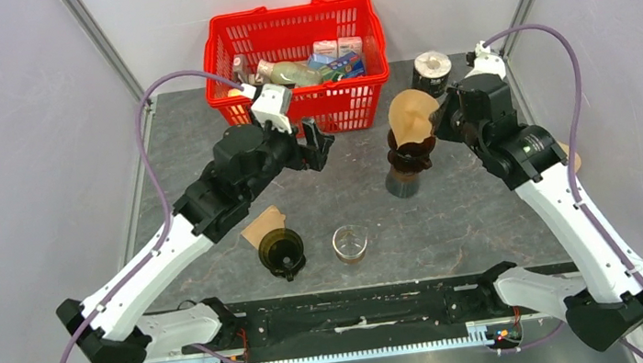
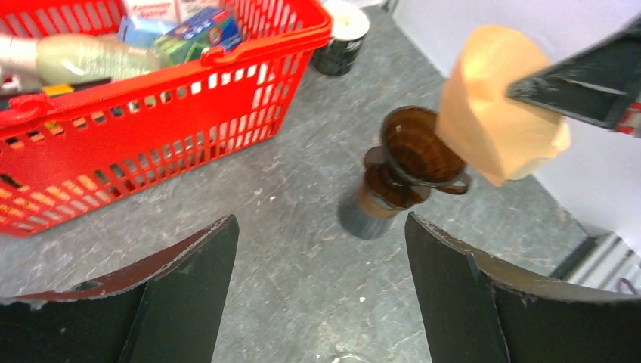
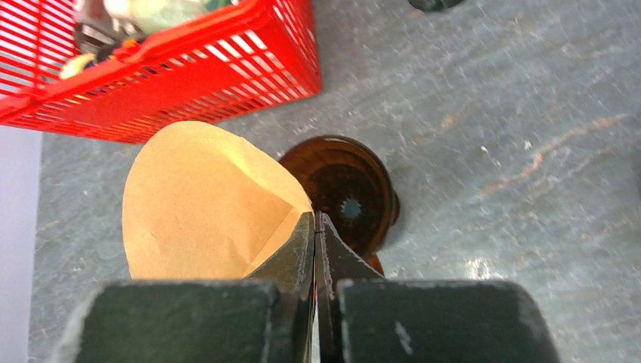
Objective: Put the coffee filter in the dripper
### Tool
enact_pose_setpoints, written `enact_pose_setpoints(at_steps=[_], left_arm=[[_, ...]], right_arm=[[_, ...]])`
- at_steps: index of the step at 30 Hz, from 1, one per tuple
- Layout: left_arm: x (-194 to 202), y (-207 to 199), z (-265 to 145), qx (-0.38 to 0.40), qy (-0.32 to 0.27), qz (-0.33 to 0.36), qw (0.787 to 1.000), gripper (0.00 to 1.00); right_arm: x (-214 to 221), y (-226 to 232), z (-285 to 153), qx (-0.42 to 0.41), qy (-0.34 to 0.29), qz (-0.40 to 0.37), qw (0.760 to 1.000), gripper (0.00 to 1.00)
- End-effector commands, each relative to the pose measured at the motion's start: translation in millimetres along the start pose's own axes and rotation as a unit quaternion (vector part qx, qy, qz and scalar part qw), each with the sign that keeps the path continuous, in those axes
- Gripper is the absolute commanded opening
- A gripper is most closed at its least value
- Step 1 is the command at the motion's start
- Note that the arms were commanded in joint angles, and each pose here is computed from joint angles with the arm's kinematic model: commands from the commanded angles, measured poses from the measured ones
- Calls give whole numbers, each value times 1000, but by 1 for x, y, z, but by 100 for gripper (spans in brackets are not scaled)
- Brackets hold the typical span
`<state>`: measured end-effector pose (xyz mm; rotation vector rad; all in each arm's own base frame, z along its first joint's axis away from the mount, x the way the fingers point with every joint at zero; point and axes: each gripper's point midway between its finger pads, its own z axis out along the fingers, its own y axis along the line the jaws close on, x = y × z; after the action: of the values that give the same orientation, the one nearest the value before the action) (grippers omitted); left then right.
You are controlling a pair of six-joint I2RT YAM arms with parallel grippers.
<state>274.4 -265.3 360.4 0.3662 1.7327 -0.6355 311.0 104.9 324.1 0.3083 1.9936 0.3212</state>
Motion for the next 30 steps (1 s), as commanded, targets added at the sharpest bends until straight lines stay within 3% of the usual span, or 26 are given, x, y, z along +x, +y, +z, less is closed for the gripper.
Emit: enact_pose_setpoints(at_steps=[1, 16, 21, 26, 30], left_arm=[[8, 23, 20, -57, 11, -27, 998, 88], [35, 36, 38, -66, 42, -47, 996, 90], [38, 38, 39, -70, 45, -47, 995, 91], [40, 37, 39, -68, 47, -47, 995, 91], [41, 37, 40, -66, 49, -47, 996, 91]], right_arm=[[16, -16, 1, 22, 43, 6, 999, 0], [44, -37, 45, 50, 109, 34, 992, 0], [49, -44, 47, 57, 116, 37, 991, 16], [50, -44, 48, 55, 121, 29, 991, 26], [51, -46, 48, 56, 122, 23, 991, 28]])
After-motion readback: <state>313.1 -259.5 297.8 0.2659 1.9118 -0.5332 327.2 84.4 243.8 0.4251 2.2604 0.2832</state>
